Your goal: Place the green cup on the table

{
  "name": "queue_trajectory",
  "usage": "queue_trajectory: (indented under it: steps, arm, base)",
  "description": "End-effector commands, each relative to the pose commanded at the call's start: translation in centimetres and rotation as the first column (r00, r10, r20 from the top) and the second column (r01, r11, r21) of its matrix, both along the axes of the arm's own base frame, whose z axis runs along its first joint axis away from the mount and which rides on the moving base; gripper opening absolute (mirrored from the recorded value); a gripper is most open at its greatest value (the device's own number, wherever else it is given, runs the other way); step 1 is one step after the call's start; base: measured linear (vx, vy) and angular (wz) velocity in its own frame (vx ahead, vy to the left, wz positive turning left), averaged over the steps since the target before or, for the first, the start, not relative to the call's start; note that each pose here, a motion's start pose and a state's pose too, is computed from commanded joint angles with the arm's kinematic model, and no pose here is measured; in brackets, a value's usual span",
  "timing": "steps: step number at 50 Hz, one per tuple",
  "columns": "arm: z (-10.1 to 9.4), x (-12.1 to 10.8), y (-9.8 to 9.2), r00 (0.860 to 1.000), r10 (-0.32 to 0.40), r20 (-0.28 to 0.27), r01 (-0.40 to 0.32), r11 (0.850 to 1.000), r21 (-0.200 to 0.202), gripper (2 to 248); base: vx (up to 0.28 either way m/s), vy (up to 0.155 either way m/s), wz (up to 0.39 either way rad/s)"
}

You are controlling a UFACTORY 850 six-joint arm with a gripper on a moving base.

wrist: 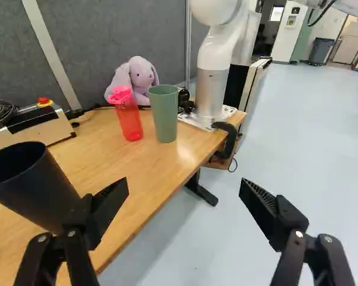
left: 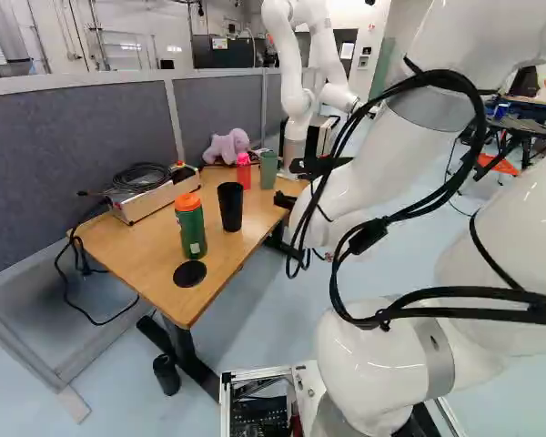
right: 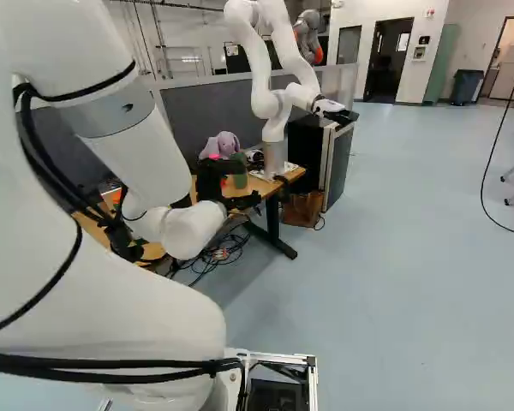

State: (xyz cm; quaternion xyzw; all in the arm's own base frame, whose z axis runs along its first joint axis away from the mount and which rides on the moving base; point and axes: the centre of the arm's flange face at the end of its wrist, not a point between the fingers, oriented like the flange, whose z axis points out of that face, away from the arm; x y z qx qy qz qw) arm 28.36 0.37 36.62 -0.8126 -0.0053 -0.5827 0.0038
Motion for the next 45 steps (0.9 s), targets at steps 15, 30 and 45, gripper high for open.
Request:
queue_trajectory:
  steps: [15,30,45]
  arm:
    - [0.0,-1.0,-0.3,1.0,-0.01,-0.004,0.01,1.0,0.0,247]
    - [-0.1,-1.3,-0.4,1.0,-0.013,-0.005,0.013,1.0,0.0,247]
    - [-0.1,-1.3,-0.4,1.0,-0.013,-0.005,0.013,1.0,0.0,247]
  base:
    - [0.0,0.0,0.0]
    - [0.0,0.0,0.0]
    - [0.0,0.0,0.0]
